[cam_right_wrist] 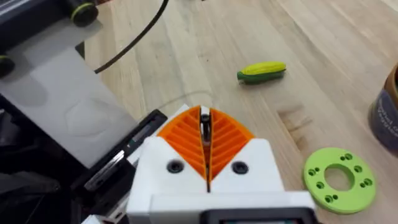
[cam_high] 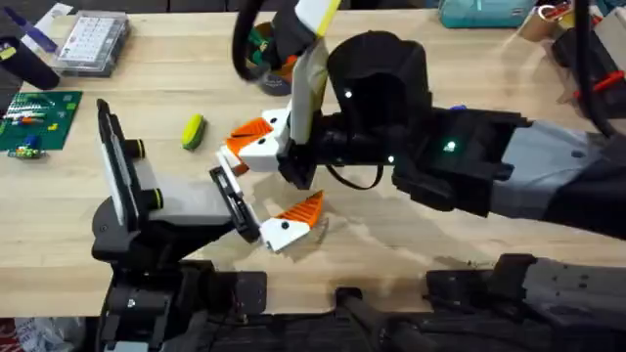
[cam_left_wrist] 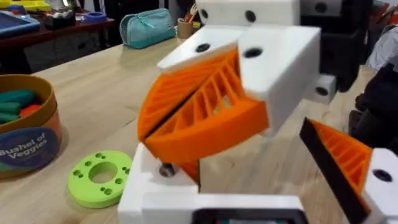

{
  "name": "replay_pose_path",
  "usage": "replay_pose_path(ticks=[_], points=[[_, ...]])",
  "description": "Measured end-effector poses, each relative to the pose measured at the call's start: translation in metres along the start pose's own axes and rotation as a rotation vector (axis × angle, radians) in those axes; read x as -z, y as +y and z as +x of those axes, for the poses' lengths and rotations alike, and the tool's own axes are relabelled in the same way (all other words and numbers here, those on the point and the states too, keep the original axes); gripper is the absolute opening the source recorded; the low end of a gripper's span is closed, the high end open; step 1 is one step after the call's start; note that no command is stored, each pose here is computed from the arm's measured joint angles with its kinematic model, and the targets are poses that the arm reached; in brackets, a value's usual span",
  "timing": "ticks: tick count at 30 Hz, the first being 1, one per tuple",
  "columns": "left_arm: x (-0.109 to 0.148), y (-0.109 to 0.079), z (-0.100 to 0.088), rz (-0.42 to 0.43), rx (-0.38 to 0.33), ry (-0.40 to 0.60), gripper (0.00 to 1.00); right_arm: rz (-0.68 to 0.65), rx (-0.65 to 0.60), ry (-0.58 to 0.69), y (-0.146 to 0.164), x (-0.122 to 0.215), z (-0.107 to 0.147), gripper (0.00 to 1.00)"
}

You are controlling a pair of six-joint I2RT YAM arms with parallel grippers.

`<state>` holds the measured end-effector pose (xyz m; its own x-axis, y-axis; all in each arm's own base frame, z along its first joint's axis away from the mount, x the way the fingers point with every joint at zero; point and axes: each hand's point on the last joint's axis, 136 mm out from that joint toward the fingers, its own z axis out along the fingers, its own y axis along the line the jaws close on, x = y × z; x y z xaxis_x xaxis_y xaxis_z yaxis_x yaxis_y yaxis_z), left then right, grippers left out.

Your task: Pick up the gripper from the table and insert it into the empty holder that is missing its gripper. Then pick up a screw, insert it into the mounting hole, and use the screwdriver to tighten it. Finally, clean up the table by picking up the vegetable and placing it into the bucket.

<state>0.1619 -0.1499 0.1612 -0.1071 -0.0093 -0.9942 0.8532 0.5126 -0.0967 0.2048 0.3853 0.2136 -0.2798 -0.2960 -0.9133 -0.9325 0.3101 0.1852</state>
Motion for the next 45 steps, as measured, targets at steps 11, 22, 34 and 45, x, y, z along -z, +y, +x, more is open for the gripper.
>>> replay_pose_path(ticks=[11, 22, 34, 45], points=[[0.0, 0.0, 0.0, 0.0, 0.0, 0.0, 0.987, 0.0, -0.004, 0.005, 0.0, 0.0, 0.001, 0.003], [0.0, 0.0, 0.0, 0.003, 0.012, 0.001, 0.987, 0.004, -0.024, 0.06, -0.001, 0.001, 0.015, 0.003], [0.0, -0.001, 0.0, 0.004, 0.018, 0.001, 0.987, -0.004, -0.027, 0.066, 0.001, 0.001, 0.016, 0.167], [0.0, 0.0, 0.0, 0.001, 0.015, 0.0, 0.987, 0.026, -0.025, 0.053, -0.007, 0.002, 0.013, 0.888]])
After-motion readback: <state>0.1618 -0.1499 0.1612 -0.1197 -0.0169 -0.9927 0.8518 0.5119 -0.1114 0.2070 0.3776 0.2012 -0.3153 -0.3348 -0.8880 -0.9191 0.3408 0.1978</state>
